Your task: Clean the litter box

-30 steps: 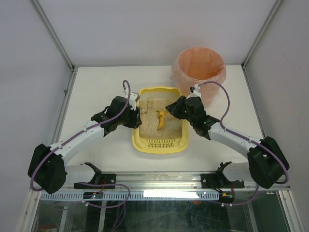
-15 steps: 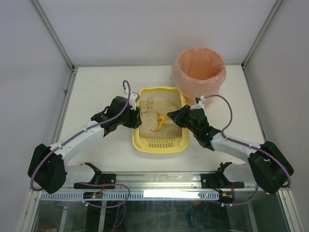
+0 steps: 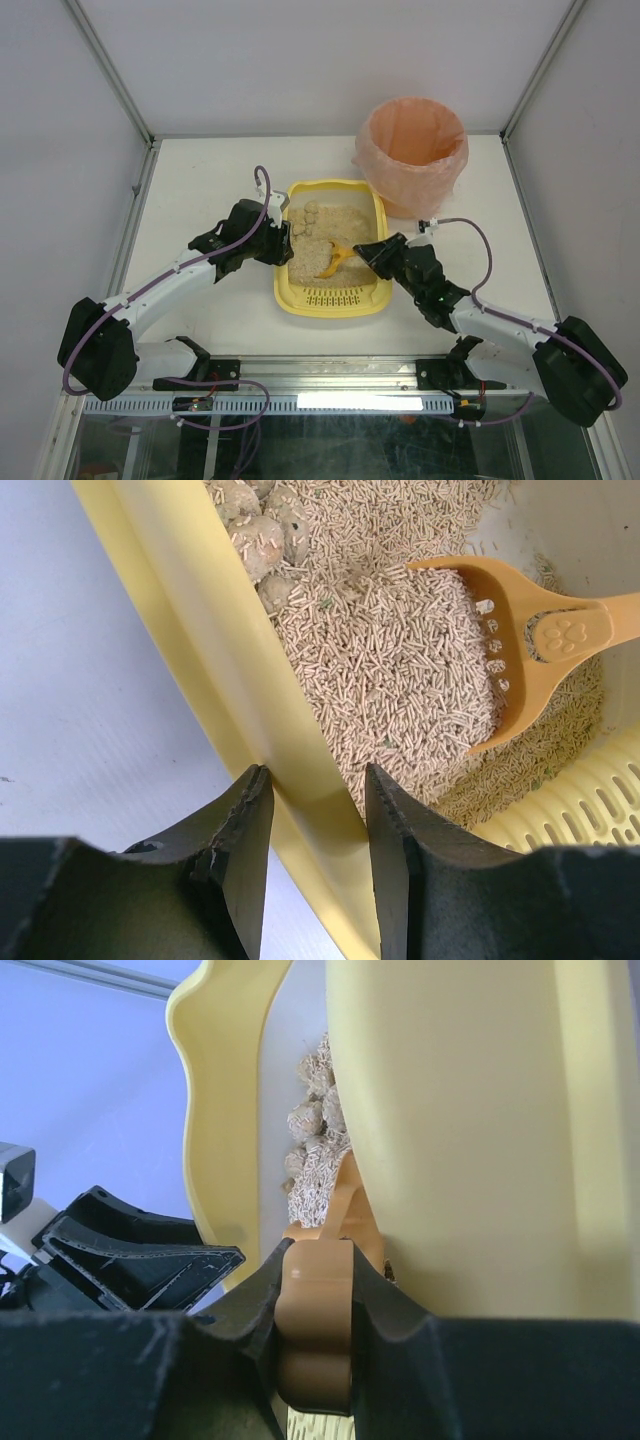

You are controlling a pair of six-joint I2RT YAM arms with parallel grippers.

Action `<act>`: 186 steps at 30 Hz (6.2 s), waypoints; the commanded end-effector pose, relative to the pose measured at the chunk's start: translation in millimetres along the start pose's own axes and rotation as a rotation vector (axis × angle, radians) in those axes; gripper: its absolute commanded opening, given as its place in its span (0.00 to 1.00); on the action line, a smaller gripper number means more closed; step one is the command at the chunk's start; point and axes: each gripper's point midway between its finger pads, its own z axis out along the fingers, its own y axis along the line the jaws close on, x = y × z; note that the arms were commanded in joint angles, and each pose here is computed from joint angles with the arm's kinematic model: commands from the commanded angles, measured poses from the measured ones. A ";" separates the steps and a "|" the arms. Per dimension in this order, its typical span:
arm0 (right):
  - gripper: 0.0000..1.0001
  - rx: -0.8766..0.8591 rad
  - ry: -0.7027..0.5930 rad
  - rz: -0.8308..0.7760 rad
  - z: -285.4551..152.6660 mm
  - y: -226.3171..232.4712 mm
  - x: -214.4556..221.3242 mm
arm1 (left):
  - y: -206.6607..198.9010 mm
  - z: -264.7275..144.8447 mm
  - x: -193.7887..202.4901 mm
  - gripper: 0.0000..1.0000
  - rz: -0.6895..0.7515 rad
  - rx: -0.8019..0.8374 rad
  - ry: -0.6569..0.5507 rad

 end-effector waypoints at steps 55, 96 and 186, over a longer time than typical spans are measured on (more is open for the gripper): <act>0.00 -0.442 -0.277 0.306 -52.8 41.8 -131.4 | -21.0 -3.7 -16.0 0.57 0.018 0.082 -0.058; 0.00 -0.411 -0.334 0.165 -58.7 46.8 -149.6 | -16.2 -3.0 -20.7 0.62 0.002 0.074 -0.066; 0.00 -0.410 -0.247 0.220 -53.7 60.6 -147.1 | -11.6 -2.7 -20.4 0.64 -0.004 0.068 -0.056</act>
